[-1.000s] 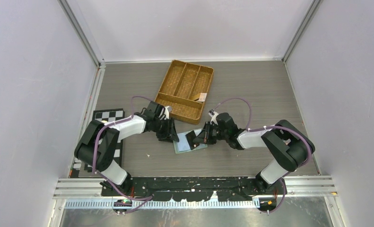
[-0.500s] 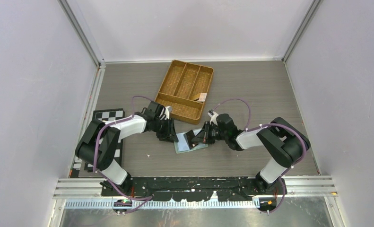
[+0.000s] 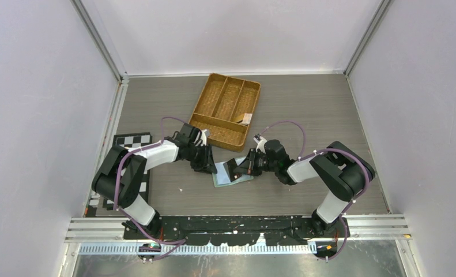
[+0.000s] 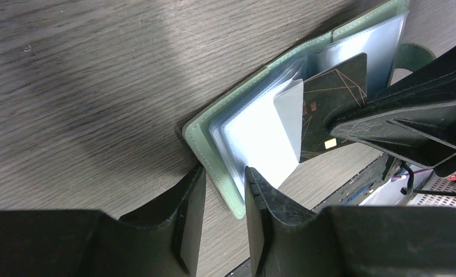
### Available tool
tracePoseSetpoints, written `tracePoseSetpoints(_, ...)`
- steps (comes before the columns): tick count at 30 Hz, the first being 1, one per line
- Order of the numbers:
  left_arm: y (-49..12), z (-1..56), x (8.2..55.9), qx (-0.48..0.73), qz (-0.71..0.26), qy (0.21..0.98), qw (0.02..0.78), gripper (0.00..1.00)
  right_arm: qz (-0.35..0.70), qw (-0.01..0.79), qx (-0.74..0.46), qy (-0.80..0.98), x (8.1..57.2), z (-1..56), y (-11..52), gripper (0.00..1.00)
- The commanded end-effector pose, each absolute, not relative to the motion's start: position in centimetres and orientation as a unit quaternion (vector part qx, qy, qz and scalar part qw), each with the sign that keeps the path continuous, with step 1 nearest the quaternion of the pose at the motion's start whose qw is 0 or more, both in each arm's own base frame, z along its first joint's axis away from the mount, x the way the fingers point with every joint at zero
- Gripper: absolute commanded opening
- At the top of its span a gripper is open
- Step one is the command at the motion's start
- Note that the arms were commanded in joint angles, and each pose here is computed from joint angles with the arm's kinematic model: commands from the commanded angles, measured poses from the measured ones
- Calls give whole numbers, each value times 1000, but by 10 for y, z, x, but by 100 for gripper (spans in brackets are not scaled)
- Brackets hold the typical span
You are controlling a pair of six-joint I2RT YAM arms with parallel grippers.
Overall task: Put the credit cards into the card holder
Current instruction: Insert the credit card into the card holder.
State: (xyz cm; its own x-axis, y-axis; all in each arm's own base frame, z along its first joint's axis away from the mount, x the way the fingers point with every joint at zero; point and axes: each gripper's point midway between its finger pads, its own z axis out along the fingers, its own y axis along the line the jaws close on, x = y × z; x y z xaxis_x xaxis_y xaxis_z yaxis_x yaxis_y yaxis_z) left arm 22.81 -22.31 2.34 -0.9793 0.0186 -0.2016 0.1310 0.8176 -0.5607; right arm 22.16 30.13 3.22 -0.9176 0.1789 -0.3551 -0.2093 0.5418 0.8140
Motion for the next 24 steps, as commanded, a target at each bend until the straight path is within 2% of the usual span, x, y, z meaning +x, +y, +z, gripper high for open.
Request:
tracePoseSetpoints(1,-211,3,227,45,-258,961,91,33,458,209,-17,864,221,16,297,3)
tracePoseSetpoints(13,-212,6,227,43,-261,960,92,33,457,201,-19,866,218,13,299,4)
tracePoseSetpoints(21,-211,11,227,42,-261,959,100,33,422,191,-20,886,206,15,291,12)
tracePoseSetpoints(24,-211,14,228,42,-262,958,104,34,391,198,-26,899,205,19,284,20)
